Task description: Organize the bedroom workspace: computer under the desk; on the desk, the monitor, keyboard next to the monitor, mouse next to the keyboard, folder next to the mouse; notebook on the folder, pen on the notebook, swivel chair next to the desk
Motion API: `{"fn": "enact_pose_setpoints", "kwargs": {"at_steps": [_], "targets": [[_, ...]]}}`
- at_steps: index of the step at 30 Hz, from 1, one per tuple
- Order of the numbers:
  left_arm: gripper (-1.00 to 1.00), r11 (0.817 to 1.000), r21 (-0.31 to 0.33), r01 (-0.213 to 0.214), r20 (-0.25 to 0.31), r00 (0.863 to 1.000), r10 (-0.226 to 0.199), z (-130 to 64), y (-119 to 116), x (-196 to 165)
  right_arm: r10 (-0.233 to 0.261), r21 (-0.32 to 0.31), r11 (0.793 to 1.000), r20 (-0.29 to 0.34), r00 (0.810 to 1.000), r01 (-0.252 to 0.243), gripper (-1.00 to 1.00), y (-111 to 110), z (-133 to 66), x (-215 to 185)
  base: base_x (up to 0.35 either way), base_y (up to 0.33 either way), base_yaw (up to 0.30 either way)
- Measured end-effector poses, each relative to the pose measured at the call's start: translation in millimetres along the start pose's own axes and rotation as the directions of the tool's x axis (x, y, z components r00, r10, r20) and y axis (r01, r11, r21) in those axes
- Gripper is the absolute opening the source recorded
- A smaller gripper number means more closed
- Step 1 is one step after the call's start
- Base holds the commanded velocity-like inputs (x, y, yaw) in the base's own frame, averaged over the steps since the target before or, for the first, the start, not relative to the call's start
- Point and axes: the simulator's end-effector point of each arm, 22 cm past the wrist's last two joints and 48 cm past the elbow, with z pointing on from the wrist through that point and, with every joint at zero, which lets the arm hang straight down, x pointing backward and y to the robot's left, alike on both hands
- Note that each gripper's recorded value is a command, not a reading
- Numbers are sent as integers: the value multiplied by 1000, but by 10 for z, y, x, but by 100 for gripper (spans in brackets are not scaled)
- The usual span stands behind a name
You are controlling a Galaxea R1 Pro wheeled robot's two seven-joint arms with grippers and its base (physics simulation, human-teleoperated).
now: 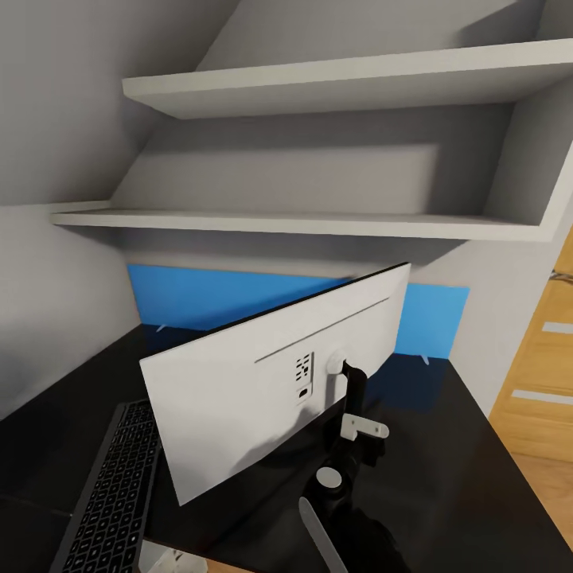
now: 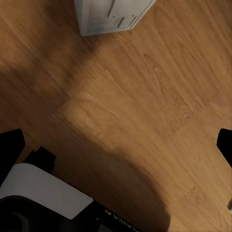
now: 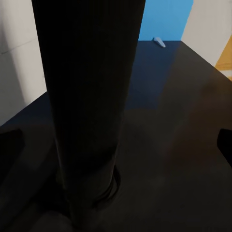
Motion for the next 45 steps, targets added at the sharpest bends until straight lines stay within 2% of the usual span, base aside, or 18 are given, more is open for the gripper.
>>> {"fn": "enact_pose_setpoints", "kwargs": {"at_steps": [37,45], "targets": [[100,1000,1,2,0,1000,-2,0,-6,7,1,1,1000,0,1000,-1,100,-4,4,-5,13,-10,0],[100,1000,-15,1,-16,1000,-1,-10,125,156,2,1,1000,3,1000,-2,100,-3,9,-20,0,0,0]]}}
